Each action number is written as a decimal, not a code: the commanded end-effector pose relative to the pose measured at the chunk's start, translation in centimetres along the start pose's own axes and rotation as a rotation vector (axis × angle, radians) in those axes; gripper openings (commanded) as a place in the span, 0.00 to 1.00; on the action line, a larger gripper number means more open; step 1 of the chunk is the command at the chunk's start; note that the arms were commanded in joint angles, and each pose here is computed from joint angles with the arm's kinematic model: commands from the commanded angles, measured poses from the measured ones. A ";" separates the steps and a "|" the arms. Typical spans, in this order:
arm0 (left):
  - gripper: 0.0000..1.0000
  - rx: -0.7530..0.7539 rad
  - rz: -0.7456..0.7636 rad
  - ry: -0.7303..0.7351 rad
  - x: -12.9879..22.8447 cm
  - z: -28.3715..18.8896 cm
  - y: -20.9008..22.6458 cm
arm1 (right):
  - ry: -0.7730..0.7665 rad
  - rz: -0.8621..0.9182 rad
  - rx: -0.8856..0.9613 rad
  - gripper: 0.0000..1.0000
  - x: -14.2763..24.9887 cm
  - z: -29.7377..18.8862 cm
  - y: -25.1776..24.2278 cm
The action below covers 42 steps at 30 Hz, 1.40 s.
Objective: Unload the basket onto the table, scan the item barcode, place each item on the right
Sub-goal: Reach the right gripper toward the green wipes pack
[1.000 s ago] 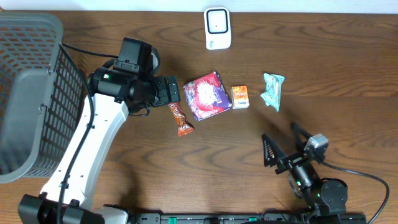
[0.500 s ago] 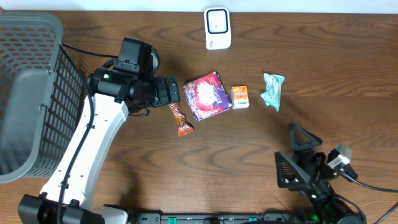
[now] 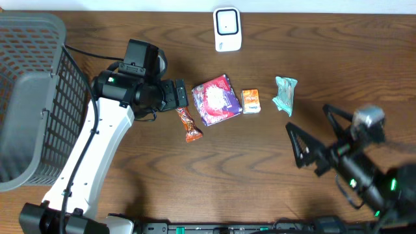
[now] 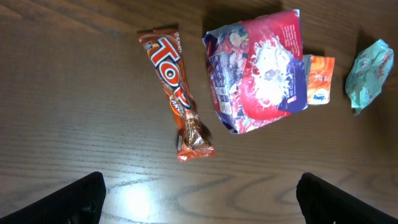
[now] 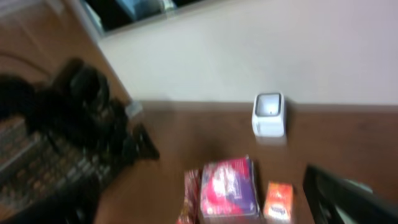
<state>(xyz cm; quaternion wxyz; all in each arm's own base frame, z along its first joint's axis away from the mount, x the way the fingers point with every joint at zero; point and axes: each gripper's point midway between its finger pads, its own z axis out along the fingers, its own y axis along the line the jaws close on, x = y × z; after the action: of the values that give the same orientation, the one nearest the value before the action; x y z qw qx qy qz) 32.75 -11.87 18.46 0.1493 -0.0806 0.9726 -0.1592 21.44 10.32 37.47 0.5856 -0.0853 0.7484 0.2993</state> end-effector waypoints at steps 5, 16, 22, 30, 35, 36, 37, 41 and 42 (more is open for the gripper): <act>0.98 -0.009 0.008 -0.017 -0.2 -0.5 0.2 | 0.429 -0.034 0.061 0.99 1.6 3.4 -1.9; 0.98 -0.009 0.008 -0.017 -0.2 -0.5 0.2 | 0.826 0.225 0.031 0.99 8.8 6.6 -3.8; 0.98 -0.009 0.008 -0.018 -0.2 -0.5 0.2 | 0.852 0.231 0.054 0.99 9.6 7.9 -5.1; 0.98 -0.009 0.008 -0.017 -0.2 -0.5 0.2 | 0.821 0.137 0.513 0.99 9.7 8.7 -14.2; 0.98 -0.009 0.008 -0.017 -0.2 -0.5 0.2 | 0.774 0.176 0.610 0.99 9.4 9.6 -16.2; 0.98 -0.009 0.008 -0.017 -0.2 -0.5 0.2 | 0.766 0.174 0.608 0.99 9.3 9.8 -16.3; 0.98 -0.009 0.008 -0.017 -0.2 -0.5 0.2 | 0.755 0.171 0.607 0.99 9.1 10.1 -16.4; 0.98 -0.009 0.008 -0.017 -0.2 -0.5 0.2 | 0.710 0.158 0.599 0.99 8.8 11.8 -17.2; 0.98 -0.009 0.008 -0.017 -0.2 -0.5 0.2 | 0.703 0.156 0.597 0.99 8.9 12.3 -17.4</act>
<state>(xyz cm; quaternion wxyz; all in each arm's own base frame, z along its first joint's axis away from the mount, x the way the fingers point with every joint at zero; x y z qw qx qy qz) 32.76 -11.82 18.44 0.1496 -0.0809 0.9727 -0.1578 35.97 5.48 21.62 0.2586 0.0310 0.9624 0.0776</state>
